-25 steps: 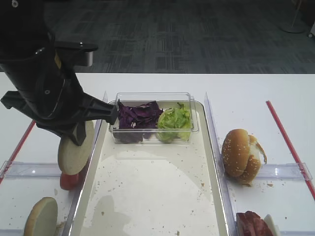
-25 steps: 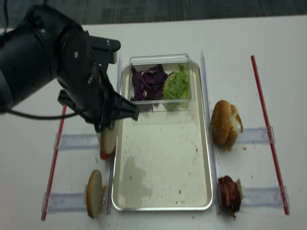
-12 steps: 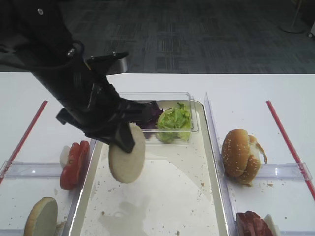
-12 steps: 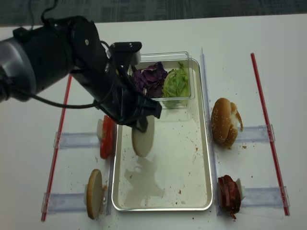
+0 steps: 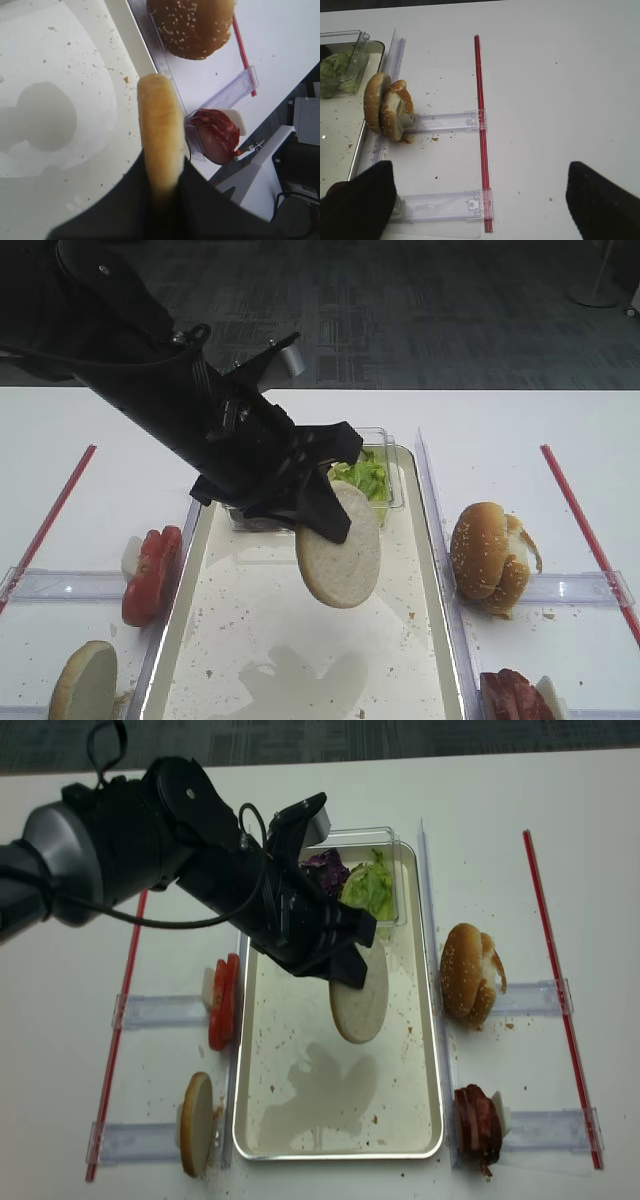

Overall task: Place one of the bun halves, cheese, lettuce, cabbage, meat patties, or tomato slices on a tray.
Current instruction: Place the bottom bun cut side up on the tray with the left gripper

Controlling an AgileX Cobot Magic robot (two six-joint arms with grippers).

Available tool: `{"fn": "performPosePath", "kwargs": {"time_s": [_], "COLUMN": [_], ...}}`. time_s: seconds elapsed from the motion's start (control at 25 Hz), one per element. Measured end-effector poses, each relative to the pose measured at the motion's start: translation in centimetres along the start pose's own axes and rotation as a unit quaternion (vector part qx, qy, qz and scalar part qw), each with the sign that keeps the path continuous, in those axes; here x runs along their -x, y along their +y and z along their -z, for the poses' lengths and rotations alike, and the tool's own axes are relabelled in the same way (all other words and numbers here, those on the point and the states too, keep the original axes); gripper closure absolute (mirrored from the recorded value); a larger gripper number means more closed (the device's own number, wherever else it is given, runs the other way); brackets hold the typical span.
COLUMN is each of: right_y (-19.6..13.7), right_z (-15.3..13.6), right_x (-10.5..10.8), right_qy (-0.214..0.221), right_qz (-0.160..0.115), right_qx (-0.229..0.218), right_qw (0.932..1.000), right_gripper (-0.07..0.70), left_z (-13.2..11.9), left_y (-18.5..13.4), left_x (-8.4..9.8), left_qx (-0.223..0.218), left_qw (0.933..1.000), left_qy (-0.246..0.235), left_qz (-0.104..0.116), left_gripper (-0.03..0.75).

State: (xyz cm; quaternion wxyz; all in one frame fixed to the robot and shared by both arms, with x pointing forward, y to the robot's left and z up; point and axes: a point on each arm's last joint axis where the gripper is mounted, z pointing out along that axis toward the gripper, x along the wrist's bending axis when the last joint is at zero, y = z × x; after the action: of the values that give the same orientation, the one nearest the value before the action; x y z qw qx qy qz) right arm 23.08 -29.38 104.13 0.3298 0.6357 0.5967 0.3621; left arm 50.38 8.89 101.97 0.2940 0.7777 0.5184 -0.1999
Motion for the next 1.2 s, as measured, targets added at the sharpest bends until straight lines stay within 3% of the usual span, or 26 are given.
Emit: {"fn": "performPosePath", "kwargs": {"time_s": [0.16,0.28,0.64,0.84,0.96,1.2], "right_y": [0.0,0.0,0.0,0.0,0.0,0.0], "right_z": [0.0,0.0,0.0,0.0,0.0,0.0], "right_x": [0.0,0.0,0.0,0.0,0.0,0.0], "right_qy": [0.000,0.000,0.000,0.000,0.000,0.000], "right_qz": [0.000,0.000,0.000,0.000,0.000,0.000], "right_qx": [0.000,0.000,0.000,0.000,0.000,0.000], "right_qw": [1.0000,1.0000,1.0000,1.0000,1.0000,1.0000], "right_gripper": [-0.067,-0.067,-0.067,-0.067,-0.067,-0.067], "left_z": [-1.2,-2.9,-6.3,-6.8,-6.5,-5.9], "left_y": [0.2,0.5,0.4,0.4,0.4,0.6], "left_x": [-1.1,-3.0,-5.8,-6.3,-6.8,-8.0], "left_qx": [-0.014,-0.034,-0.068,-0.071,-0.071,-0.070], "left_qw": [0.9998,0.9985,0.9953,0.9947,0.9941,0.9923], "left_qy": [0.005,0.015,0.032,0.039,0.049,0.066], "left_qz": [0.016,0.041,0.061,0.063,0.066,0.077], "left_gripper": [0.680,0.680,0.680,0.664,0.583,0.320]}}
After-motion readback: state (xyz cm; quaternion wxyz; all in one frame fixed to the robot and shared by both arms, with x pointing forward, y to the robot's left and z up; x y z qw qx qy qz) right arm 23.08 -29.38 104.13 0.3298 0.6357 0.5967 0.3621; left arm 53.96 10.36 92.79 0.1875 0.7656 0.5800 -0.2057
